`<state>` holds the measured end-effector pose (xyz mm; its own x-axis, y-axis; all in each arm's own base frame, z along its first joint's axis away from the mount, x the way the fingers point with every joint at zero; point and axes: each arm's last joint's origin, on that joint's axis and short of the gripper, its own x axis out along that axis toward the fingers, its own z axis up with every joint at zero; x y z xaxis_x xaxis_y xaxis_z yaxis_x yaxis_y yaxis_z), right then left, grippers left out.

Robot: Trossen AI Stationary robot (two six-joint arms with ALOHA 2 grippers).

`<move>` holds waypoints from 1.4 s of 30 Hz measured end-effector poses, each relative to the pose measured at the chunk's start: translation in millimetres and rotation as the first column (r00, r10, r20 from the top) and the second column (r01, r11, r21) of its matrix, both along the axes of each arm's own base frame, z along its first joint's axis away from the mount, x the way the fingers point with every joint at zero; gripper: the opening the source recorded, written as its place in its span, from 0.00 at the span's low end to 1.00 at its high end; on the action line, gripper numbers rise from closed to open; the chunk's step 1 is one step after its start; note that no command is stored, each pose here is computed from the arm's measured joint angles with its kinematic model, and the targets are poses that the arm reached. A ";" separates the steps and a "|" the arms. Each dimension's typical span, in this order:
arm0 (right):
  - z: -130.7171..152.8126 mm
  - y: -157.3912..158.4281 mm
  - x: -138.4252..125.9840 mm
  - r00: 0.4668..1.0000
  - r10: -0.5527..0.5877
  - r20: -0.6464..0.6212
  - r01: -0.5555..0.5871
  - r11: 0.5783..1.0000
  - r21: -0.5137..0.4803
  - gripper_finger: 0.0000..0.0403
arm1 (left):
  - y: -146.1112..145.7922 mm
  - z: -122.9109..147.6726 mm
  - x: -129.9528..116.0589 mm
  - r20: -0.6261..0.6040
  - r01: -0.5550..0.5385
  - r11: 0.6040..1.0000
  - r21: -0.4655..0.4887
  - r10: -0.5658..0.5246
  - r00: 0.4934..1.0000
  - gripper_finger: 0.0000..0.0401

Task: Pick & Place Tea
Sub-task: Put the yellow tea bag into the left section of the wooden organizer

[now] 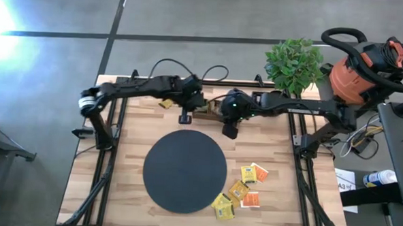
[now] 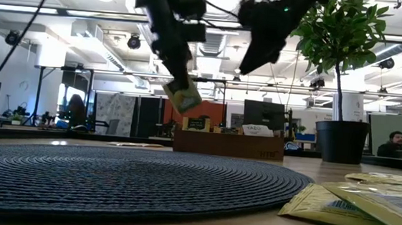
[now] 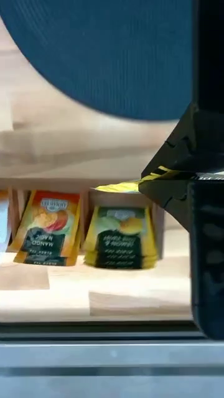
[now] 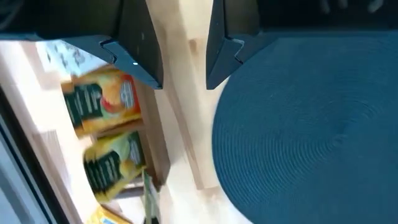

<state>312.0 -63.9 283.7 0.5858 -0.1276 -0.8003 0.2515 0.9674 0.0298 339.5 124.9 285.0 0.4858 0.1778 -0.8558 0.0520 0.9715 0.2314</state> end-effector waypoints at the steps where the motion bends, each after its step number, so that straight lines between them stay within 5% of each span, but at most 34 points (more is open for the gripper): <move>1: 1.6 1.0 -4.7 1.000 -0.018 0.008 0.017 1.000 0.011 0.29 | 3.8 -0.9 6.1 -0.014 0.015 1.000 0.007 -0.015 1.000 0.00; 9: 6.5 7.4 -37.6 0.987 -0.151 0.047 0.148 0.986 0.074 0.26 | 25.8 -7.3 51.5 -0.215 0.105 0.994 0.028 -0.097 0.972 0.00; 17: -1.6 14.2 -60.2 0.974 -0.220 0.051 0.214 0.972 0.102 0.22 | 40.3 -11.3 79.5 -0.205 0.085 0.994 0.063 -0.070 0.976 0.00; 26: -8.9 23.8 -74.6 0.974 -0.223 0.046 0.217 0.970 0.112 0.20 | 42.2 -29.8 77.2 -0.322 0.038 0.998 0.040 -0.023 0.946 0.00; 42: -16.7 23.9 -74.7 0.974 -0.221 0.045 0.215 0.971 0.107 0.19 | 39.6 -35.6 75.8 -0.332 0.043 0.999 -0.013 -0.045 0.942 0.00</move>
<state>237.3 -40.0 267.0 0.5976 -0.1773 -0.7820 0.4508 0.8808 0.1447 415.3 164.4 249.4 0.1810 0.1572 -0.9708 0.1679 0.9677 0.1880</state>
